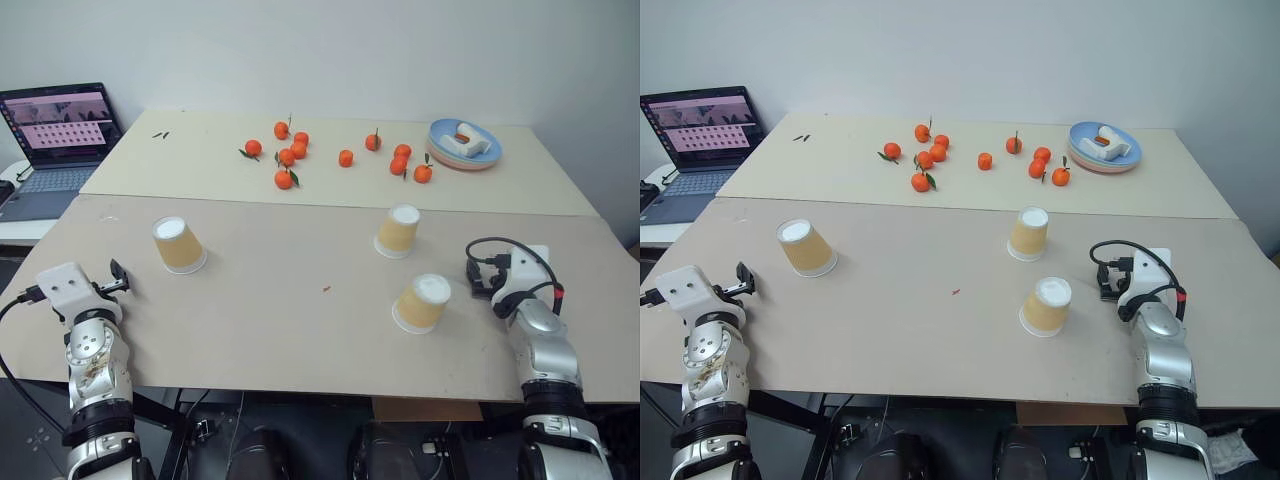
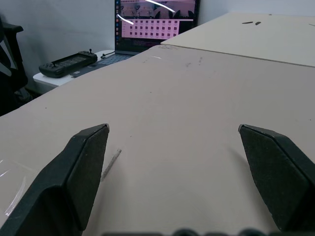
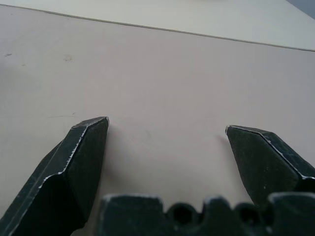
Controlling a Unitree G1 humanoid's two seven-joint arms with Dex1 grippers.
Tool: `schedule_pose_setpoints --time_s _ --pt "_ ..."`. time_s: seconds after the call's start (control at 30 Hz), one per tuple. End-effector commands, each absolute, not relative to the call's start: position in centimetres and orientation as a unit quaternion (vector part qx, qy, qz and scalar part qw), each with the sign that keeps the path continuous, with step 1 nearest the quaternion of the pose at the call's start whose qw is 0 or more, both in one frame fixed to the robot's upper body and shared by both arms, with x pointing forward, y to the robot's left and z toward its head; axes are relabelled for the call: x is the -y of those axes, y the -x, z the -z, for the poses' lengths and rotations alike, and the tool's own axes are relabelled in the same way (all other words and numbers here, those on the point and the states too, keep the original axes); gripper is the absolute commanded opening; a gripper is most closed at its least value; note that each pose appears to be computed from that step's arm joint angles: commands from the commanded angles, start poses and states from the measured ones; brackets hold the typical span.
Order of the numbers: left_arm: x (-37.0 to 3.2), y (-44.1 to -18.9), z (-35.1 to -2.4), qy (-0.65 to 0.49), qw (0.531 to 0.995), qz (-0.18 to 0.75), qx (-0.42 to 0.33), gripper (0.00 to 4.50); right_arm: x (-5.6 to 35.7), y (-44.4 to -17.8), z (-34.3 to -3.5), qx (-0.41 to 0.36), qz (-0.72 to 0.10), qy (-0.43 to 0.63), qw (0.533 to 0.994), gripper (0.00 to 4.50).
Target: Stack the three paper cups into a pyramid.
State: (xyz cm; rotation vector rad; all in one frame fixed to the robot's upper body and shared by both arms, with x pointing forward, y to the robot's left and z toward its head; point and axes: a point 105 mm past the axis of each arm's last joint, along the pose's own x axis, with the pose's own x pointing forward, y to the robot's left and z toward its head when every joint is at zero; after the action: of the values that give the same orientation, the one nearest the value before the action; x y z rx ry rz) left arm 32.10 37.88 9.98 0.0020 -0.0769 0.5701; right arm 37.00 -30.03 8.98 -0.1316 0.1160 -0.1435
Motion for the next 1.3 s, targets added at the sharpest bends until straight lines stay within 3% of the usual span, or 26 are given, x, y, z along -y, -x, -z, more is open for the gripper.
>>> schedule_pose_setpoints --time_s 0.03,0.13,0.23,0.33,0.4,0.5,0.57,0.67,0.8,0.9,1.07,1.3 --pt "-37.8 -32.6 -10.7 0.027 0.956 -0.287 0.050 4.50 29.7 -37.2 -9.8 -0.040 0.070 0.065 0.995 4.45" --pt "-38.6 -34.2 -15.2 0.154 0.930 -0.309 0.122 4.50 29.6 -37.1 -9.6 -0.046 0.068 0.067 0.994 4.45" --pt "-37.4 -35.4 -20.4 0.178 0.932 -0.253 0.189 4.50 29.8 -37.1 -9.4 -0.051 0.070 0.068 0.994 4.45" --pt "-31.4 -36.5 -26.2 0.149 0.956 -0.063 0.244 4.50 29.9 -37.2 -9.4 -0.053 0.072 0.067 0.994 4.45" --pt "-27.4 -36.1 -27.4 0.113 0.962 0.051 0.242 4.50 29.9 -37.3 -9.2 -0.054 0.072 0.068 0.994 4.45" --pt "-21.3 -34.4 -26.8 0.038 0.952 0.228 0.199 4.50 29.8 -37.5 -9.2 -0.055 0.071 0.068 0.994 4.45" --pt "-17.7 -32.2 -24.6 -0.015 0.926 0.351 0.136 4.50 29.7 -37.6 -9.3 -0.054 0.069 0.068 0.994 4.45" --pt "-16.2 -30.0 -21.6 -0.047 0.897 0.435 0.062 4.50 29.8 -37.8 -9.7 -0.053 0.064 0.072 0.994 4.45" --pt "-16.4 -28.5 -18.5 -0.132 0.863 0.487 -0.007 4.50 29.9 -36.3 -12.4 -0.051 -0.080 0.098 0.991 4.45" --pt "-16.2 -28.1 -18.3 -0.148 0.843 0.517 -0.016 4.50 32.3 -33.2 -12.7 -0.131 -0.177 0.184 0.958 4.45" --pt "-16.1 -28.4 -18.0 -0.164 0.828 0.537 -0.019 4.50 35.7 -29.8 -14.4 -0.230 -0.266 0.234 0.906 4.45" --pt "-15.2 -28.1 -17.7 -0.158 0.812 0.561 -0.022 4.50 29.2 -29.0 -16.2 -0.224 -0.430 0.217 0.847 4.45"
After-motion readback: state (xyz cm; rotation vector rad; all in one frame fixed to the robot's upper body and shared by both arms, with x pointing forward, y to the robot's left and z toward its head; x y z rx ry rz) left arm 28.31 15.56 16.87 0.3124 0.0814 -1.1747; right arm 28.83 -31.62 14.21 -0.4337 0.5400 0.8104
